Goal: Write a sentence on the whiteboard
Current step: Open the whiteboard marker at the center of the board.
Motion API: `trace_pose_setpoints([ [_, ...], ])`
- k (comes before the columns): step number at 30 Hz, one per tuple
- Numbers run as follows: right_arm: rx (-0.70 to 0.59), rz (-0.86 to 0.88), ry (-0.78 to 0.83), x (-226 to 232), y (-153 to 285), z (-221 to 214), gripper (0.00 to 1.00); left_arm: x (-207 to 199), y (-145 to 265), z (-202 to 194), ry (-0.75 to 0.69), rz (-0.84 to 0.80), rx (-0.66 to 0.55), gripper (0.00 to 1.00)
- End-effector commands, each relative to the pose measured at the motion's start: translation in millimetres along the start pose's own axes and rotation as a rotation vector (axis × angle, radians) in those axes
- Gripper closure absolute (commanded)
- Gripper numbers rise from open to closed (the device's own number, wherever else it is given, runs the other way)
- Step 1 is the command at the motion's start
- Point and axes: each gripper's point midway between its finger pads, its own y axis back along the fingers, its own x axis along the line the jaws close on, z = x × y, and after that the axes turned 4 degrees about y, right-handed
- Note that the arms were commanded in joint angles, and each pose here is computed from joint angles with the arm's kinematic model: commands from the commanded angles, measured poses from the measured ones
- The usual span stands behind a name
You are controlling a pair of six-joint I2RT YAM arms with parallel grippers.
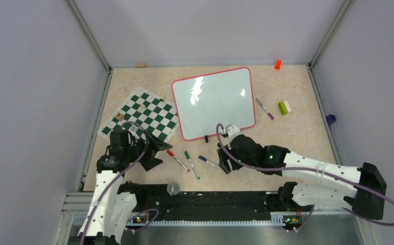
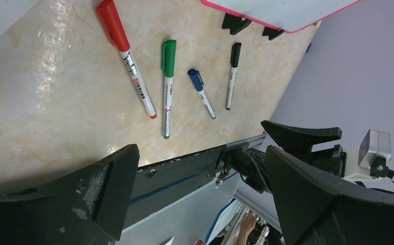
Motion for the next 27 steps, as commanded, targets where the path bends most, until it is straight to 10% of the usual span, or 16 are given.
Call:
trace_pose_setpoints([
  [1, -0.114, -0.032, 0.12, 17.5, -15.6, 22.0, 0.36, 0.3, -10.5, 1.7, -0.031, -0.022, 0.009, 0.01],
  [27, 0.186, -0.085, 0.225, 5.8, -86.3, -70.9, 0.81, -16.8, -19.5, -15.4, -0.044, -0.032, 0.067, 0.04],
])
